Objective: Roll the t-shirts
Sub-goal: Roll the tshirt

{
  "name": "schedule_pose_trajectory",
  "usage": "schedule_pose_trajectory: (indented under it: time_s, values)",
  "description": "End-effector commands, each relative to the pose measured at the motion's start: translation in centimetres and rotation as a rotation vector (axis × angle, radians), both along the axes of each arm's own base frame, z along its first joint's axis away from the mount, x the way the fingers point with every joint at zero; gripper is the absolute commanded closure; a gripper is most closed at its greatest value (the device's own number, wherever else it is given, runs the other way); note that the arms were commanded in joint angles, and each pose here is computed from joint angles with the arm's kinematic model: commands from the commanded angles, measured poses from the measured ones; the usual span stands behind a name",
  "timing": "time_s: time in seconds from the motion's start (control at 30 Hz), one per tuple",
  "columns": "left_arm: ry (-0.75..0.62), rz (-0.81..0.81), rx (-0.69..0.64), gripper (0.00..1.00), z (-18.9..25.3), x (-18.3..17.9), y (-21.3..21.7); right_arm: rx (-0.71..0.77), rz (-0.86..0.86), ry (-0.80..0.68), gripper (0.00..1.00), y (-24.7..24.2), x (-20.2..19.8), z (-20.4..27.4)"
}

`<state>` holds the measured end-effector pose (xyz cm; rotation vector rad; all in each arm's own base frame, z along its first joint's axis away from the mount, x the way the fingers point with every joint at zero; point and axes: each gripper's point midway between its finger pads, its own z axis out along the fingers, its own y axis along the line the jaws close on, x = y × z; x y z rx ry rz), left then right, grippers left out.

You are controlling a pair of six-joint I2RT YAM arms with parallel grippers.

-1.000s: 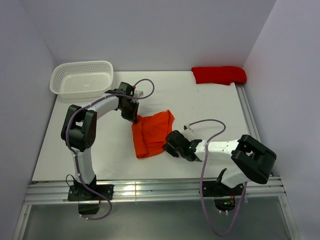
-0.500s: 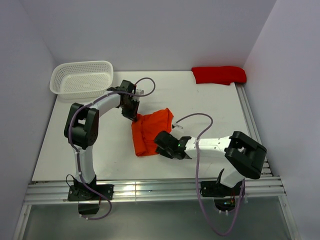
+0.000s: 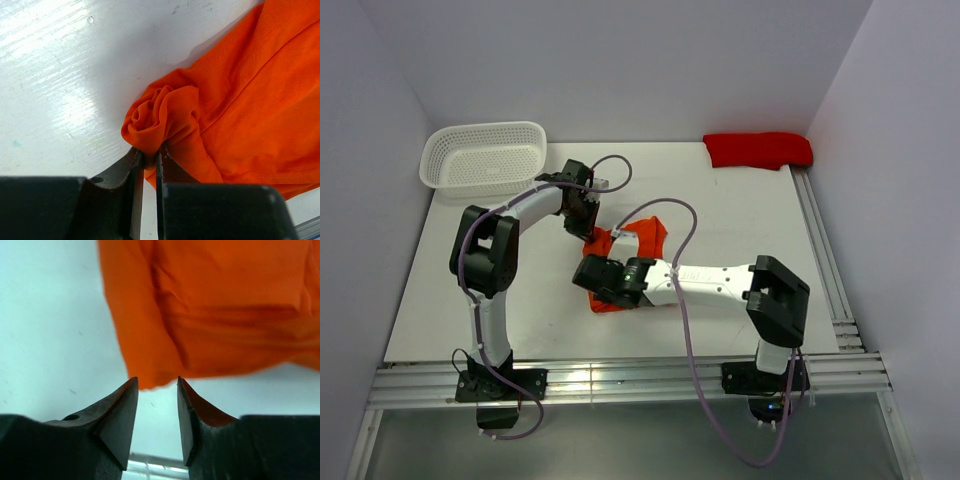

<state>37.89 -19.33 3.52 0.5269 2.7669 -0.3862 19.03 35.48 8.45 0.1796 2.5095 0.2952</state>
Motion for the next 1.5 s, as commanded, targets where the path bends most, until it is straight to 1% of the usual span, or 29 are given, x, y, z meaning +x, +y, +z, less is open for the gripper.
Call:
schedule_pose_trajectory:
  time_s: [0.0,0.07,0.1,0.23,0.3,0.43,0.53,0.67,0.83,0.93,1.03,1.07,1.13,1.17,1.23,1.3,1.37,1.43,1.47]
  values:
    - [-0.026,0.002,0.027,0.96,0.3,0.8,0.0,-0.090,0.017,-0.117,0.56,-0.1,3.7,1.5]
    - [-0.028,0.001,0.026,0.96,0.3,0.8,0.1,-0.084,0.027,-0.137,0.58,0.7,5.5,1.4]
    - [-0.028,-0.002,0.029,0.95,0.3,0.7,0.0,-0.056,0.032,-0.157,0.60,1.5,6.3,1.7]
    - [-0.025,-0.003,0.019,0.95,0.3,0.7,-0.2,-0.031,0.042,-0.208,0.60,3.4,9.0,2.6]
    - [-0.026,-0.008,0.018,0.96,0.4,0.7,-0.5,-0.045,0.043,-0.228,0.60,3.6,9.6,3.1]
    - [-0.029,-0.015,0.019,0.95,0.5,0.7,-0.7,-0.027,0.066,-0.253,0.60,5.4,10.6,4.2]
    - [-0.025,-0.016,0.019,0.95,0.5,0.6,-0.8,-0.059,0.075,-0.232,0.60,6.0,11.0,2.7]
    - [-0.027,-0.022,0.019,0.95,0.6,0.5,-0.9,-0.061,0.081,-0.205,0.60,6.3,11.3,1.0]
    - [-0.032,-0.022,0.015,0.93,0.9,0.6,-1.1,-0.115,0.040,-0.166,0.60,4.8,11.4,-1.5]
    - [-0.037,-0.026,0.016,0.92,1.0,0.7,-1.1,-0.128,0.031,-0.137,0.60,4.0,10.7,-2.4]
    - [-0.037,-0.027,0.009,0.87,1.3,0.8,-1.2,-0.139,0.033,-0.108,0.59,3.5,9.7,-3.3]
    - [-0.035,-0.026,0.008,0.82,1.2,0.9,-1.2,-0.143,0.034,-0.099,0.58,3.3,9.5,-3.6]
    - [-0.037,-0.027,0.003,0.80,1.4,1.0,-1.4,-0.149,0.039,-0.081,0.57,3.0,8.8,-4.3]
    - [-0.035,-0.032,-0.004,0.74,1.5,1.0,-1.6,-0.148,0.039,-0.075,0.55,3.0,8.6,-4.5]
    - [-0.041,-0.034,-0.013,0.68,1.8,1.2,-1.8,-0.154,0.046,-0.056,0.54,2.8,8.1,-5.3]
    - [-0.041,-0.038,-0.020,0.58,2.1,1.3,-2.0,-0.158,0.050,-0.040,0.53,2.7,7.8,-5.9]
    - [-0.047,-0.041,-0.026,0.54,2.4,1.5,-2.0,-0.158,0.053,-0.031,0.50,2.7,7.6,-6.2]
    - [-0.054,-0.046,-0.037,0.47,2.9,1.7,-2.3,-0.159,0.054,-0.025,0.47,2.7,7.5,-6.4]
    - [-0.057,-0.049,-0.042,0.46,3.1,1.9,-2.4,-0.163,0.056,-0.023,0.46,2.6,7.4,-6.4]
